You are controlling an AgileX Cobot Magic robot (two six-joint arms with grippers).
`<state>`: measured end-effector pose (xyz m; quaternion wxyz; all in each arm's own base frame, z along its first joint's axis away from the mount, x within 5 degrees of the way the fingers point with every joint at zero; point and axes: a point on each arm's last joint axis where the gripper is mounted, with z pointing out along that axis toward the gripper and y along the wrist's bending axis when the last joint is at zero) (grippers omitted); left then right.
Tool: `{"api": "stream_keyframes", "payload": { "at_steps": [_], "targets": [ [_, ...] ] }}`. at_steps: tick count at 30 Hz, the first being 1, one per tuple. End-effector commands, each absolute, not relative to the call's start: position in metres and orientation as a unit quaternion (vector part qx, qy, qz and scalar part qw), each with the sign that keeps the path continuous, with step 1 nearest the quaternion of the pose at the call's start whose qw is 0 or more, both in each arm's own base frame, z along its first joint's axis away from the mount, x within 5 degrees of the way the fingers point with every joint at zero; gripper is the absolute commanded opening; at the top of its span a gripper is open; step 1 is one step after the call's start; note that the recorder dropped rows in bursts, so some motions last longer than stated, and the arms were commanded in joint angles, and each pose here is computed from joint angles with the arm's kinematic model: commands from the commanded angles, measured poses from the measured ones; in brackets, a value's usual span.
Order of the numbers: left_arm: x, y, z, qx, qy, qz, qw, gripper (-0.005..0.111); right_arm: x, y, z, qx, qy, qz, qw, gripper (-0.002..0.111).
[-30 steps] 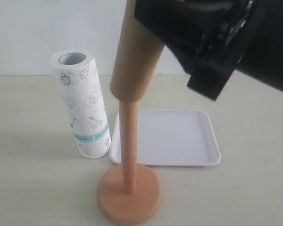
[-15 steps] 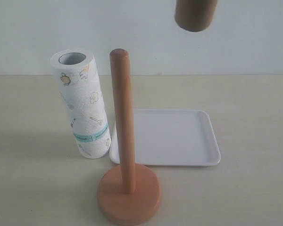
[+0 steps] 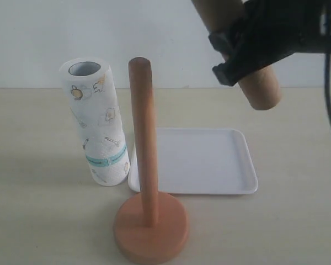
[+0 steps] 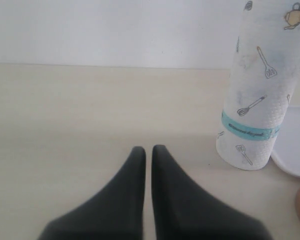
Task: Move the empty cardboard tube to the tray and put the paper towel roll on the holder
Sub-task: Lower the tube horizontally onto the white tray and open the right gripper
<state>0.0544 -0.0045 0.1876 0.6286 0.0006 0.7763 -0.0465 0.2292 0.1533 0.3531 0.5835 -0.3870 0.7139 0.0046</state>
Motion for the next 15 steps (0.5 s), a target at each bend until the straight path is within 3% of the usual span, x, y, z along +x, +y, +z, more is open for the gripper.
{"api": "stream_keyframes", "payload": {
  "at_steps": [1,8,15],
  "targets": [
    [0.054,-0.005,0.186,0.003,0.777,-0.046,0.628,0.004,0.254,0.168,0.328,-0.417,0.731,-0.026,0.539,0.000],
    [0.054,-0.005,0.186,0.003,0.777,-0.046,0.628,0.004,0.281,0.187,0.276,-0.468,0.745,-0.055,0.472,0.000],
    [0.054,-0.005,0.186,0.003,0.777,-0.046,0.628,0.004,0.292,0.196,0.249,-0.503,0.738,-0.068,0.444,0.000]
  ]
}}
